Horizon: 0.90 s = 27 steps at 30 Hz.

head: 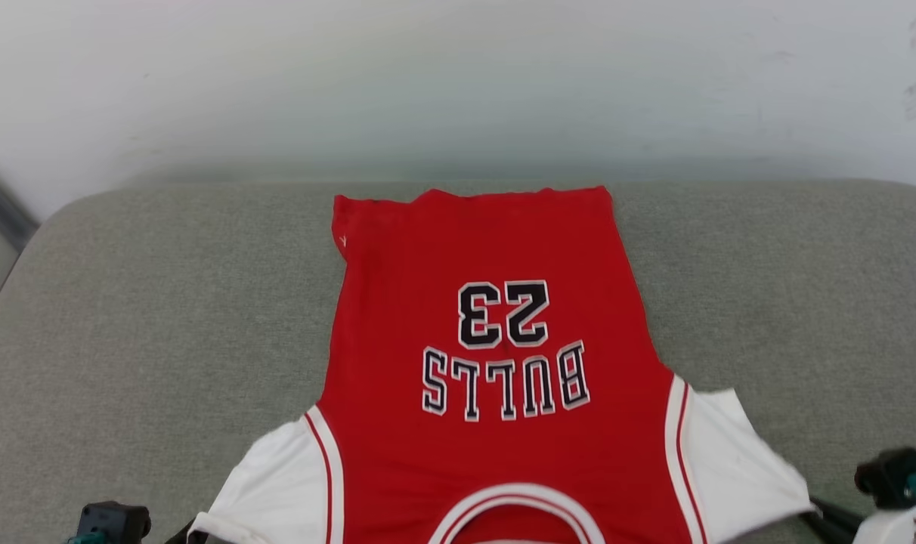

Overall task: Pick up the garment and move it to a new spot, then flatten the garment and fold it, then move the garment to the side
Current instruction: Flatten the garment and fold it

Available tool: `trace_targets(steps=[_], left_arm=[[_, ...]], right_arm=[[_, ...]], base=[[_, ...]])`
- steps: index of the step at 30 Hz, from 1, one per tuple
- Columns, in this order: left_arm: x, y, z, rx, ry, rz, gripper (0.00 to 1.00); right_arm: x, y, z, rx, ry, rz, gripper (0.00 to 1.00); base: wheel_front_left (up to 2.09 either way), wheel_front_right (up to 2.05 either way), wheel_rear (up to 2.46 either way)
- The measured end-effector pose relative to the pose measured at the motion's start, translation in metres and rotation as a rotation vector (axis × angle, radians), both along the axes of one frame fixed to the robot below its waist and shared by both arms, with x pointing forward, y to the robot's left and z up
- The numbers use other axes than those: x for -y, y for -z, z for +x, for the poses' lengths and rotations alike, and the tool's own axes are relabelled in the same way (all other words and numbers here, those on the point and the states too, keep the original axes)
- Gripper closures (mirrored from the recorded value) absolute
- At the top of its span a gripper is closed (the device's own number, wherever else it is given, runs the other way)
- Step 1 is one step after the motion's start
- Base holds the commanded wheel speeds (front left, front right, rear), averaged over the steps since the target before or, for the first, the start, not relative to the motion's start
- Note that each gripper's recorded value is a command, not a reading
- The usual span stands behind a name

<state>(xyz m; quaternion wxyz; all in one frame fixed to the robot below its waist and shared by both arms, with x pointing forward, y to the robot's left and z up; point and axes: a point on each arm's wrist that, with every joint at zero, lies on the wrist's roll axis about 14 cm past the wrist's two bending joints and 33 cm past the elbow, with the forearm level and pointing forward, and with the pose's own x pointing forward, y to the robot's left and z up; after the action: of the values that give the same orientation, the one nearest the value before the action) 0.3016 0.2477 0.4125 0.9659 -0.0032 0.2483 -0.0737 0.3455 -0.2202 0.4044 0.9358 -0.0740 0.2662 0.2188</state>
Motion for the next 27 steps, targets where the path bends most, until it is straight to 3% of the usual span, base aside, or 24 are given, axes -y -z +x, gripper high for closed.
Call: trace_targets(steps=[7, 10, 11, 12, 13, 19, 27], left_arm=[[-0.002, 0.008, -0.025, -0.042, -0.029, -0.002, 1.00], [-0.001, 0.009, -0.027, -0.049, -0.032, -0.003, 1.00], [-0.001, 0.009, -0.027, -0.049, -0.032, -0.003, 1.00], [-0.001, 0.009, -0.026, -0.047, -0.037, -0.005, 1.00], [-0.001, 0.008, -0.024, -0.043, -0.042, -0.006, 1.00], [0.007, 0.002, -0.008, -0.008, -0.043, -0.025, 1.00], [0.017, -0.010, 0.018, 0.054, -0.033, -0.032, 1.00]], right_arm=[[0.002, 0.030, -0.060, -0.241, -0.004, -0.003, 1.00], [0.003, 0.031, -0.068, -0.284, -0.002, -0.006, 1.00], [0.003, 0.031, -0.068, -0.284, -0.002, -0.006, 0.89], [0.002, 0.029, -0.067, -0.284, -0.014, -0.021, 0.57], [0.002, 0.027, -0.065, -0.285, -0.022, -0.030, 0.01], [-0.002, -0.011, -0.019, -0.182, -0.041, -0.046, 0.00], [0.004, -0.151, 0.104, 0.221, -0.019, -0.059, 0.00]], base=[[0.00, 0.00, 0.00], [0.00, 0.00, 0.00], [0.00, 0.00, 0.00], [0.00, 0.00, 0.00], [0.00, 0.00, 0.00], [0.00, 0.00, 0.00], [0.00, 0.00, 0.00]])
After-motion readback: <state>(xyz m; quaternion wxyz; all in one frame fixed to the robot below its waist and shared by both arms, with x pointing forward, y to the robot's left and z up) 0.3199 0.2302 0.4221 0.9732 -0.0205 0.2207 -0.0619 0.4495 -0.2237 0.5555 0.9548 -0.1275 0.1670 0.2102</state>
